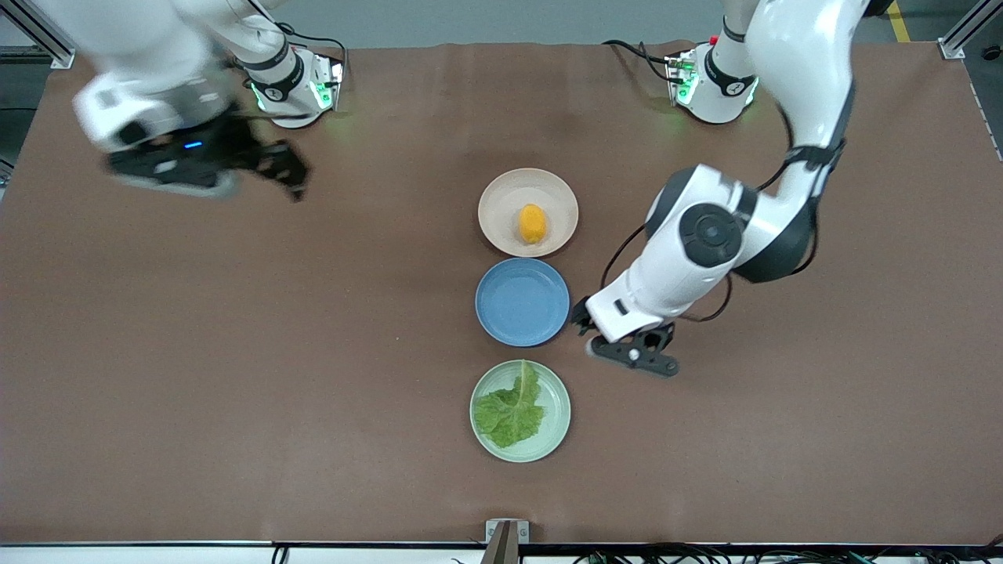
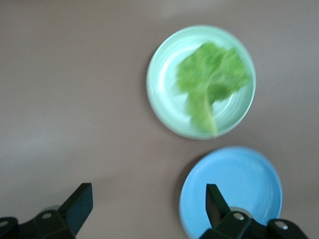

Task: Pick lemon and lettuce from plates
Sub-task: 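Reach the right gripper to the lemon while the left gripper reaches the lettuce, then lower and close the right gripper on the lemon while the left grips lettuce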

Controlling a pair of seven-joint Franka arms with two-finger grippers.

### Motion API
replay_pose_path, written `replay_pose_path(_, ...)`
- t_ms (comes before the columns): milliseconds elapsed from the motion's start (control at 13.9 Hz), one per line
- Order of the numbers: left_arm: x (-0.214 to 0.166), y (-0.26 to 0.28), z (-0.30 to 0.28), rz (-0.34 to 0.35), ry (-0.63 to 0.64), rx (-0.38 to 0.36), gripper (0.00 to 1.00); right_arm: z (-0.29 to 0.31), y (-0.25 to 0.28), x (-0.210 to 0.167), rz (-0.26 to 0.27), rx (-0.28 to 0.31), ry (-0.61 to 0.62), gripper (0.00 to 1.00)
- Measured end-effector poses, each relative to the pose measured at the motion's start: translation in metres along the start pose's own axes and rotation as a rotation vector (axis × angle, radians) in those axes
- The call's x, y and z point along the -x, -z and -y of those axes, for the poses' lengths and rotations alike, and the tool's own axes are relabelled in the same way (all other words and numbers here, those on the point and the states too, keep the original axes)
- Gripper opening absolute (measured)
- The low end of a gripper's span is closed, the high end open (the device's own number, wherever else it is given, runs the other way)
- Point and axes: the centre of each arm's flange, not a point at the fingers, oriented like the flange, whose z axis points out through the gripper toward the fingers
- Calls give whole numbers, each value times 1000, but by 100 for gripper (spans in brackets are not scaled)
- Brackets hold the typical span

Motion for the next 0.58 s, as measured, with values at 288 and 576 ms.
replay_pose_path(288, -1, -93, -32, -137, 55, 50, 100, 131, -96, 103, 13, -33, 125, 100)
replay_pose_path(576, 8, -147, -43, -233, 38, 40, 98, 225, -232, 162, 21, -123, 92, 100)
